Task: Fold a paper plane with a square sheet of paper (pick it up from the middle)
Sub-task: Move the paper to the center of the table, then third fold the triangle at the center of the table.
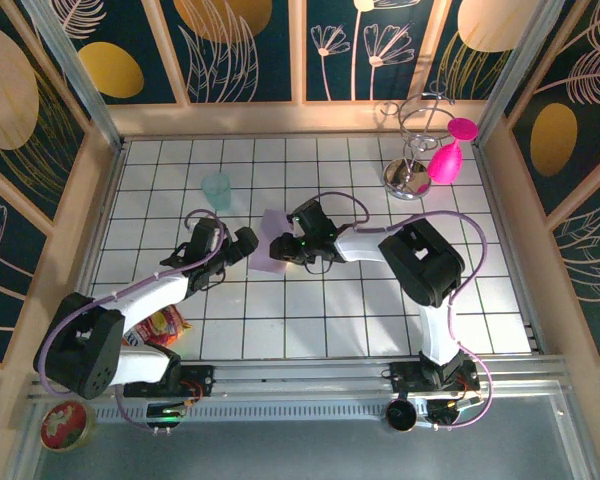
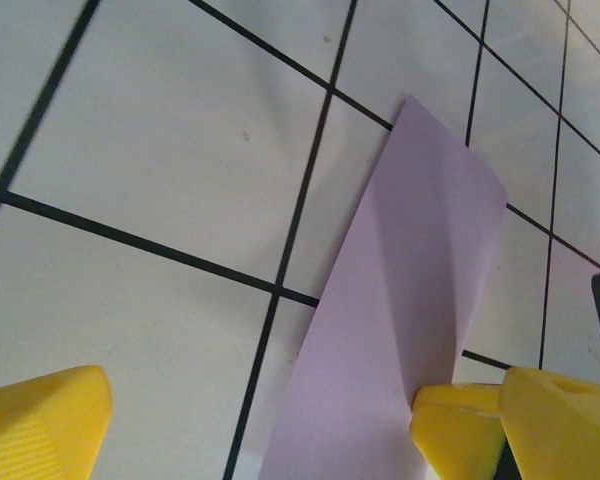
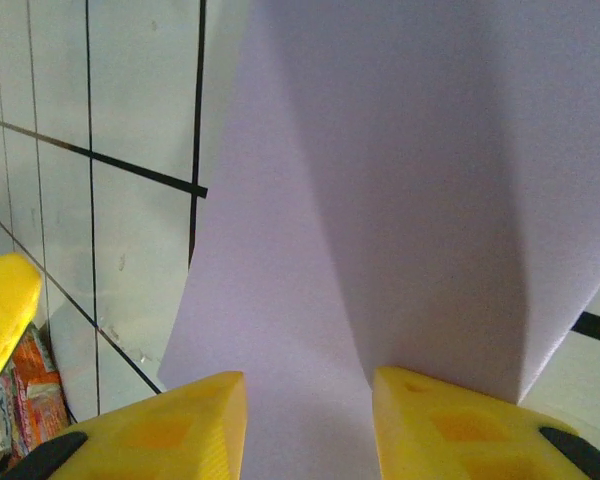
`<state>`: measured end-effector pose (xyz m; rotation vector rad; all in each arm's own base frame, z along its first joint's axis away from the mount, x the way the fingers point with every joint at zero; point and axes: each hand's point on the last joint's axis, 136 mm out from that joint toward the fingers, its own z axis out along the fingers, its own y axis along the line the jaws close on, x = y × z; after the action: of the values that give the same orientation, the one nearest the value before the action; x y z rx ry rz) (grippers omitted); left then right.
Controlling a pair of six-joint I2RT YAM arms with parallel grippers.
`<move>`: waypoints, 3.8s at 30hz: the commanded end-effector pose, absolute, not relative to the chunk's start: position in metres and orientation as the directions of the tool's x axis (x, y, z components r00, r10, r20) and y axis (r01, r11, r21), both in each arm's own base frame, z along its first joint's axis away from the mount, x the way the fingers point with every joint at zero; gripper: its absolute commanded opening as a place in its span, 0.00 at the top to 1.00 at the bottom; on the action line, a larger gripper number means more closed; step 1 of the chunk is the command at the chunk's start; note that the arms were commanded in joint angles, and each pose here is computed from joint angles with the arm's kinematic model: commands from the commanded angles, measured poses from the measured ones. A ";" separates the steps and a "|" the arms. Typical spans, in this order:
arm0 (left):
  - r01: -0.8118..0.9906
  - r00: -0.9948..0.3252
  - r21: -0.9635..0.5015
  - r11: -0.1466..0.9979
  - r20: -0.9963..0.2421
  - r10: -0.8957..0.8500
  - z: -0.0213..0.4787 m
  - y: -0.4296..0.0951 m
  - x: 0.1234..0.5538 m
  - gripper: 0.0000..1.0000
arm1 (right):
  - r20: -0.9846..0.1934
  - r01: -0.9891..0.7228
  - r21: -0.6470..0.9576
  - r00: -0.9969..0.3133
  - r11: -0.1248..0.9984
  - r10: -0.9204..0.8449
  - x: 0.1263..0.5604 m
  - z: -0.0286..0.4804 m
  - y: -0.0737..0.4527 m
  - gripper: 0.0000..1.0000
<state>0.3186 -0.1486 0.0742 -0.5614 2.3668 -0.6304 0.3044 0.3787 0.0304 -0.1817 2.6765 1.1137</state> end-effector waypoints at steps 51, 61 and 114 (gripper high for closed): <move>-0.045 -0.953 -0.757 0.652 -0.163 -0.254 0.046 -0.270 0.285 0.65 | -0.160 0.039 0.700 -0.964 0.713 0.210 0.320 0.014 0.297 0.68; -0.046 -0.953 -0.736 0.675 -0.170 -0.251 0.037 -0.270 0.290 0.66 | -0.164 0.033 0.699 -0.965 0.714 0.206 0.320 0.016 0.297 0.70; -0.029 -0.955 -0.709 0.705 -0.189 -0.230 0.021 -0.266 0.335 0.96 | -0.218 0.011 0.704 -0.948 0.710 0.231 0.329 0.032 0.287 0.69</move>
<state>0.3304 -0.2648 0.0174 -0.2205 2.6560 -1.0830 0.3206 0.3008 0.0282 0.1899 2.6558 1.1531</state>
